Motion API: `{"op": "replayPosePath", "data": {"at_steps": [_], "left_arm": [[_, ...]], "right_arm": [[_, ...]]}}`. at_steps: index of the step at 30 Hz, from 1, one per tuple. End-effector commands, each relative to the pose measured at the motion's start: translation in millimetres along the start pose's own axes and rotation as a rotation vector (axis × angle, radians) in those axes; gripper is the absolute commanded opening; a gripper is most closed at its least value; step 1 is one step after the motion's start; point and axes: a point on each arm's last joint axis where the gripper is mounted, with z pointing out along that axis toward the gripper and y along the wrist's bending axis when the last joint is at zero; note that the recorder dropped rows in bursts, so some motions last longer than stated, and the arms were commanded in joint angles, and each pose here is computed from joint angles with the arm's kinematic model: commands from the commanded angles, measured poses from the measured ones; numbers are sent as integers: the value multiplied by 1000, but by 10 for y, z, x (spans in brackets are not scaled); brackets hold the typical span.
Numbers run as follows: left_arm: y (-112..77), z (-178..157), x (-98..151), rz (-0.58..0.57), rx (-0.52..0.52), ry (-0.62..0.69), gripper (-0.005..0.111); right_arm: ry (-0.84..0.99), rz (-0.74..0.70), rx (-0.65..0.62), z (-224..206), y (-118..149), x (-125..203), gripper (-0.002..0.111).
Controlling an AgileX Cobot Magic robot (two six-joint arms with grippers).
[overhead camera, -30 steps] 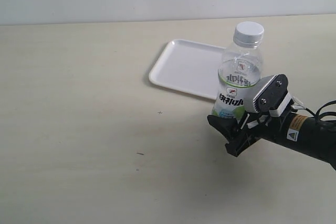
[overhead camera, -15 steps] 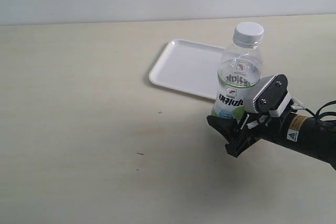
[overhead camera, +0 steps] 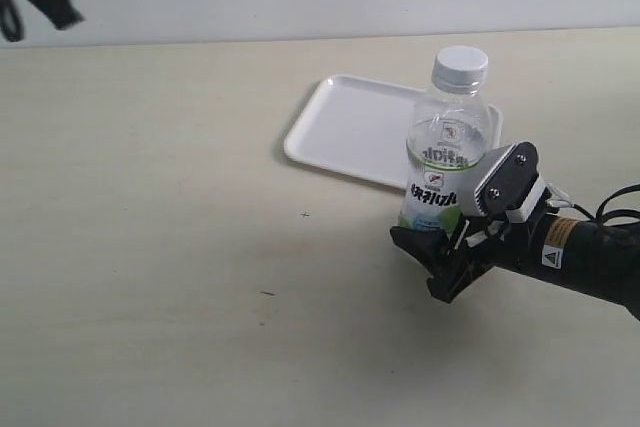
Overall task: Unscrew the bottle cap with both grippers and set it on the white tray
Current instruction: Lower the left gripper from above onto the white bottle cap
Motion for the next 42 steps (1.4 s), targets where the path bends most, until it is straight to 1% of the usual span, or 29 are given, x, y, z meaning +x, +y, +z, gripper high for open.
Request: {"op": "replayPosePath", "data": {"at_steps": [1,2,3,5,6,7,8,9,11,14,17,18,22,25,27,29,33,35,39,42], "left_arm": [[-209,-473,-621,63,466,-305,0],[-204,-583,-734,32,579,-379,0],[-175,-665,-816,34,658,-419,0],[-124,-748,-926,11,793,-409,0],[-109,-781,-975,-4,864,-399,0],[-102,-785,-1021,-36,911,-385,0],[-93,-769,-1094,-60,911,-386,0],[-106,-749,-1118,-107,916,-352,0],[-142,-730,-1181,-131,906,-312,0],[-221,-756,-1295,-126,891,-287,0],[-332,-777,-1434,-70,849,-266,4],[-379,-775,-1468,-48,835,-254,7],[-556,-868,-1583,66,788,-245,26],[-630,-939,-1634,97,796,-262,41],[-686,-993,-1670,114,803,-273,49],[-747,-1055,-1708,132,812,-285,54],[-839,-1147,-1762,196,816,-317,59],[-864,-1175,-1777,209,823,-328,58],[-901,-1228,-1805,187,879,-361,58],[-911,-1245,-1813,176,899,-371,58]], "right_arm": [[-45,-13,0,-3,-22,-76,0],[-45,-16,0,-3,-22,-76,0],[-43,-19,-2,-3,-21,-74,0],[-27,-98,-18,-3,-5,-59,0],[-23,-123,-28,-3,4,-54,0],[-23,-123,-28,-3,4,-54,0],[-23,-124,-29,-3,5,-54,0],[-23,-124,-29,-3,5,-54,0],[-31,-124,-28,-3,4,-61,0],[-31,-124,-28,-3,4,-61,0],[-31,-125,-28,-3,4,-61,0],[-31,-131,-28,-3,4,-61,0],[-31,-163,-27,-3,4,-61,0],[-38,-164,-28,-3,6,-67,0],[-38,-164,-28,-3,6,-67,0],[-39,-167,-35,-3,12,-67,0],[-39,-177,-41,-4,18,-67,0],[-39,-177,-41,-4,18,-67,0],[-43,-220,-40,-4,18,-69,0],[-43,-238,-41,-4,19,-69,0]]}}
